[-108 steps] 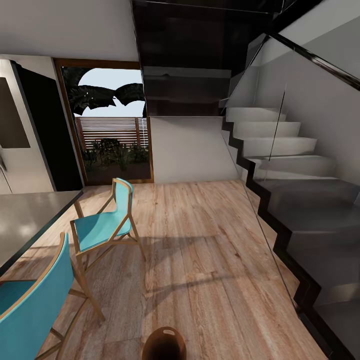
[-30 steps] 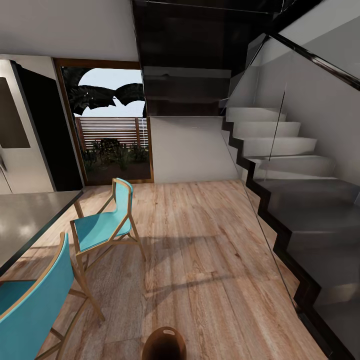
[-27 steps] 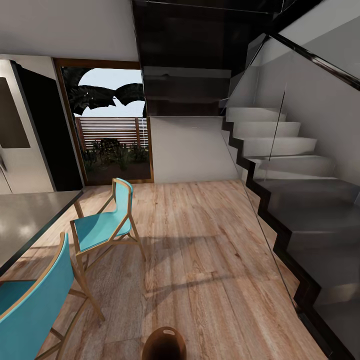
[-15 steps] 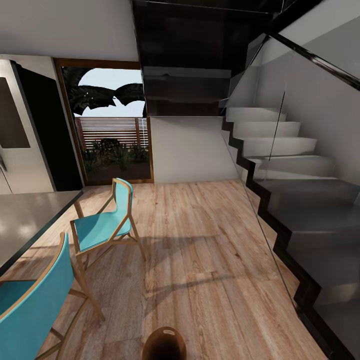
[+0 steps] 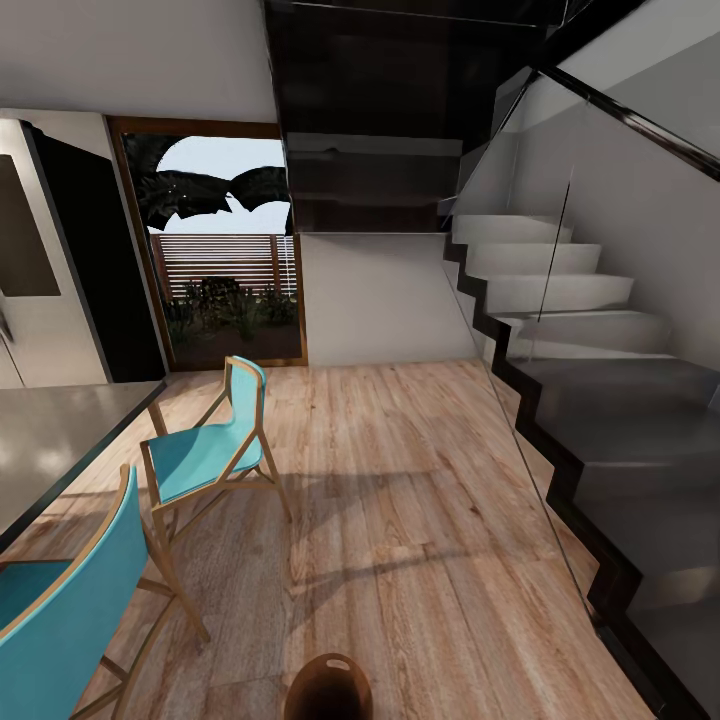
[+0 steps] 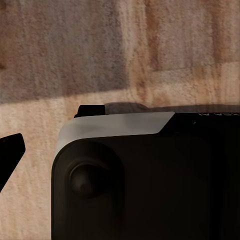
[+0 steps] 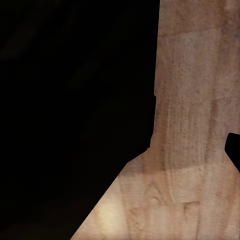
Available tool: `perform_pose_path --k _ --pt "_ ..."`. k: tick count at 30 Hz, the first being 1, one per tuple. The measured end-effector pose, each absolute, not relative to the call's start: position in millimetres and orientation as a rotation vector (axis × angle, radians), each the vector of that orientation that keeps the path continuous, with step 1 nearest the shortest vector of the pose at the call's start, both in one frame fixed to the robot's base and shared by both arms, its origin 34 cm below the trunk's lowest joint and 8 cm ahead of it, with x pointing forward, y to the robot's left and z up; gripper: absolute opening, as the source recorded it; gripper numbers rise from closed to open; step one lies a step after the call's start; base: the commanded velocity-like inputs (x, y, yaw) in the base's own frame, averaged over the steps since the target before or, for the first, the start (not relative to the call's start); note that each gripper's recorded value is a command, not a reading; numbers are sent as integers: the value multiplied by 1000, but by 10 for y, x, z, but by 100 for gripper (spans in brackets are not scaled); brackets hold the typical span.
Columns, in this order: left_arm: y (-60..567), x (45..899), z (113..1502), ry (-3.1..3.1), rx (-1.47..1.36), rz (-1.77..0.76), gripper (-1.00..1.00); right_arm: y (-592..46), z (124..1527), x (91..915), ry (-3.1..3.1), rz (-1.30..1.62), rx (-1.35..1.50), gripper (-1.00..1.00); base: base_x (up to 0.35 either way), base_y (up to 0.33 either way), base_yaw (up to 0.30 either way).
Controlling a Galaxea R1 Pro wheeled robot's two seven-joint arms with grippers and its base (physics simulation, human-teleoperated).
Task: Put the three can of soda from the living room inside the tash can in the kitchen.
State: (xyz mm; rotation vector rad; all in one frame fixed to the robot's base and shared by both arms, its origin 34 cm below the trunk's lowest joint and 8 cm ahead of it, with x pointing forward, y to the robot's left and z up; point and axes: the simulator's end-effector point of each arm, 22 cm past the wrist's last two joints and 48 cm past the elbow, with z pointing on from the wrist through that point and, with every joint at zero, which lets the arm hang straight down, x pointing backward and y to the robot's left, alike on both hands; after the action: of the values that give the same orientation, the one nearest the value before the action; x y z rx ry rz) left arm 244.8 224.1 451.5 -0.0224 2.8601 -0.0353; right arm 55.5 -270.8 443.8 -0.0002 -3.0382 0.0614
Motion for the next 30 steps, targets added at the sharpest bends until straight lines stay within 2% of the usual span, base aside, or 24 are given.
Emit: perform_pose_path --k 30 --pt "2241 2448 4515 2860 -22 -35 100 -2708 4438 555 -3038 61 0 100 0 0 0"
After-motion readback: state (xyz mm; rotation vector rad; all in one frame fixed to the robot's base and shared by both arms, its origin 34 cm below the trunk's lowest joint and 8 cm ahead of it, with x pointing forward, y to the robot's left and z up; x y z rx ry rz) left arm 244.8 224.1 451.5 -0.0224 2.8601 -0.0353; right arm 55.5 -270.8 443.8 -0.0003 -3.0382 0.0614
